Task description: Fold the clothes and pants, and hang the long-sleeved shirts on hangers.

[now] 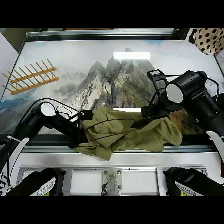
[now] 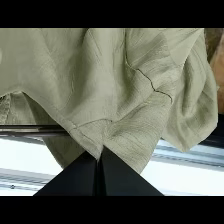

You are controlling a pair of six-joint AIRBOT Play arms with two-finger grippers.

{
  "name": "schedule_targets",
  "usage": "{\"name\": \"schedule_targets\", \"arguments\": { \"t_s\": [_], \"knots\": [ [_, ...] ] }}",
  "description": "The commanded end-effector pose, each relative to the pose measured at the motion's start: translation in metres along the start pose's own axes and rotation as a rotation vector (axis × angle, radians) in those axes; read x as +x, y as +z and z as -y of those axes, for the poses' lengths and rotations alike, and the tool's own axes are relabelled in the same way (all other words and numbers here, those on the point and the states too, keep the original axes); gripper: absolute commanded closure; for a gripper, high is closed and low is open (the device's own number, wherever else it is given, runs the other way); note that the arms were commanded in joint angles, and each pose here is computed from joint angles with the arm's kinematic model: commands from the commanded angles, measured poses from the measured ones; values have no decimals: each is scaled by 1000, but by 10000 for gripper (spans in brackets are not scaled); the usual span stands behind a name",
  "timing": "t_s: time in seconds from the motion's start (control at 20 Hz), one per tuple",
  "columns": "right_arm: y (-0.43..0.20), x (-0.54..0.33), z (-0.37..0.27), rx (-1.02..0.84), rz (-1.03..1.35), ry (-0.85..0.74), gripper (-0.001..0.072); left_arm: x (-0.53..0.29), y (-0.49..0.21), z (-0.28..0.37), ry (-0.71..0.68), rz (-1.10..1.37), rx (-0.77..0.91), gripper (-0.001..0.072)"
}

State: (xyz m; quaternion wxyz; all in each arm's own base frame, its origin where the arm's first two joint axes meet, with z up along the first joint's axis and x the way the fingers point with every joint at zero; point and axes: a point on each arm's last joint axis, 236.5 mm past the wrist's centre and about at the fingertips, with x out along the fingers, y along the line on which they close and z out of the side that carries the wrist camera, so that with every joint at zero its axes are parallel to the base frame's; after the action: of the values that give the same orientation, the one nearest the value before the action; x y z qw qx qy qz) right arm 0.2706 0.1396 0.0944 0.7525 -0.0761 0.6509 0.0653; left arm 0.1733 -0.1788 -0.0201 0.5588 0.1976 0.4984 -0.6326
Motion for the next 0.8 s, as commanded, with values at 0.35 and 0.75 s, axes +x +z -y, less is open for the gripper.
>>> {"name": "schedule_targets", "arguments": {
  "t_s": [0.35, 0.75],
  "knots": [
    [1, -4, -3, -93, 6, 17, 702, 4, 31, -8, 30, 113, -3, 698],
    [26, -56, -7, -92, 145, 50, 703, 2, 45, -13, 52, 174, -14, 698]
  ]
}}
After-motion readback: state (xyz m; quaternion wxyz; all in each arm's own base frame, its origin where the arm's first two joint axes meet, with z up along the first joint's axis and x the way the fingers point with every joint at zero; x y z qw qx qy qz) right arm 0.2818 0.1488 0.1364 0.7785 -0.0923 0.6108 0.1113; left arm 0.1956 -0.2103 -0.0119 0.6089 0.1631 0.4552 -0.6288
